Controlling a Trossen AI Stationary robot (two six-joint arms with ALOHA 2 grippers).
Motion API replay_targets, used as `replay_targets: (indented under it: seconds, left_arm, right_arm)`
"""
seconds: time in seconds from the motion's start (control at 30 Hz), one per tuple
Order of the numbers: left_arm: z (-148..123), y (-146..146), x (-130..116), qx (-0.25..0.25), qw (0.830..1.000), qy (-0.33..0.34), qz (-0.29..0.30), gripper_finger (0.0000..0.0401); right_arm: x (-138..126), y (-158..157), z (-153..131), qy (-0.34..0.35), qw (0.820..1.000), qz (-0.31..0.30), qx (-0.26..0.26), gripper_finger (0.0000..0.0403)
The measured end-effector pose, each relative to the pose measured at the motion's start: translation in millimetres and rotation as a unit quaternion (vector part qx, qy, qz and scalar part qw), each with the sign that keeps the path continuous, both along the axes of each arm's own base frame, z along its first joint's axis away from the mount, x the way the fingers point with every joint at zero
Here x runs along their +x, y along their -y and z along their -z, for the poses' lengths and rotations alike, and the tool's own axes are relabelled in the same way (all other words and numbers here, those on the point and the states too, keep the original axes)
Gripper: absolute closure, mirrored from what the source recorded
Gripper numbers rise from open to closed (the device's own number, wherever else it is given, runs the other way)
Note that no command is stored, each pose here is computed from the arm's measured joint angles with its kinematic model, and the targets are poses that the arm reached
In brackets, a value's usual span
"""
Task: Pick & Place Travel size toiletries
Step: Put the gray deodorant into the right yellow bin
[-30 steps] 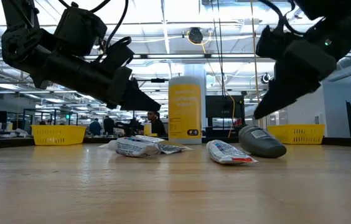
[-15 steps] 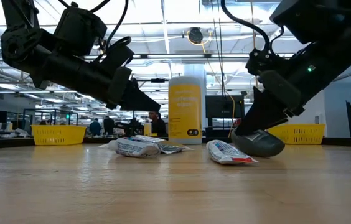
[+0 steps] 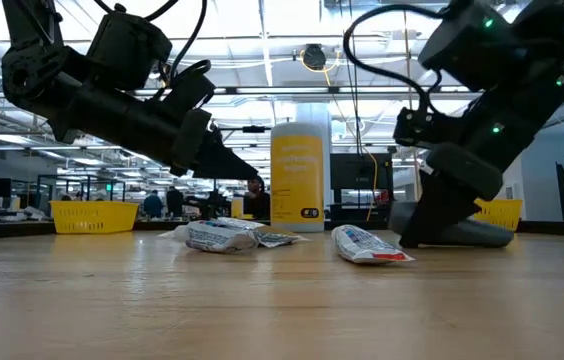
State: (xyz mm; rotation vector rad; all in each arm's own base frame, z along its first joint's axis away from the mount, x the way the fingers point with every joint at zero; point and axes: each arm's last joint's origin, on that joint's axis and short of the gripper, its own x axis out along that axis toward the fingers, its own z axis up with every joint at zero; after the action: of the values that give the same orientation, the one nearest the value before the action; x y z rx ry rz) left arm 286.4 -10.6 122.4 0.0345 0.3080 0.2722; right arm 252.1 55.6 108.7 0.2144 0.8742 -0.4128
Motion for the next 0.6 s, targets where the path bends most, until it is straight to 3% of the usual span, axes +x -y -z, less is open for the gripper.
replay_targets:
  seconds: [0.43,0.6]
  left_arm:
    - [1,0,0,0.000,1.000,-0.003,0.000,0.0327]
    - [0,0,0,0.000,1.000,-0.002,0.000,0.0327]
  right_arm:
    - [-12,6,-13,-0.045,0.998,-0.044,-0.024,0.0217]
    - [-20,15,-30,-0.030,0.999,-0.014,-0.023,0.0217]
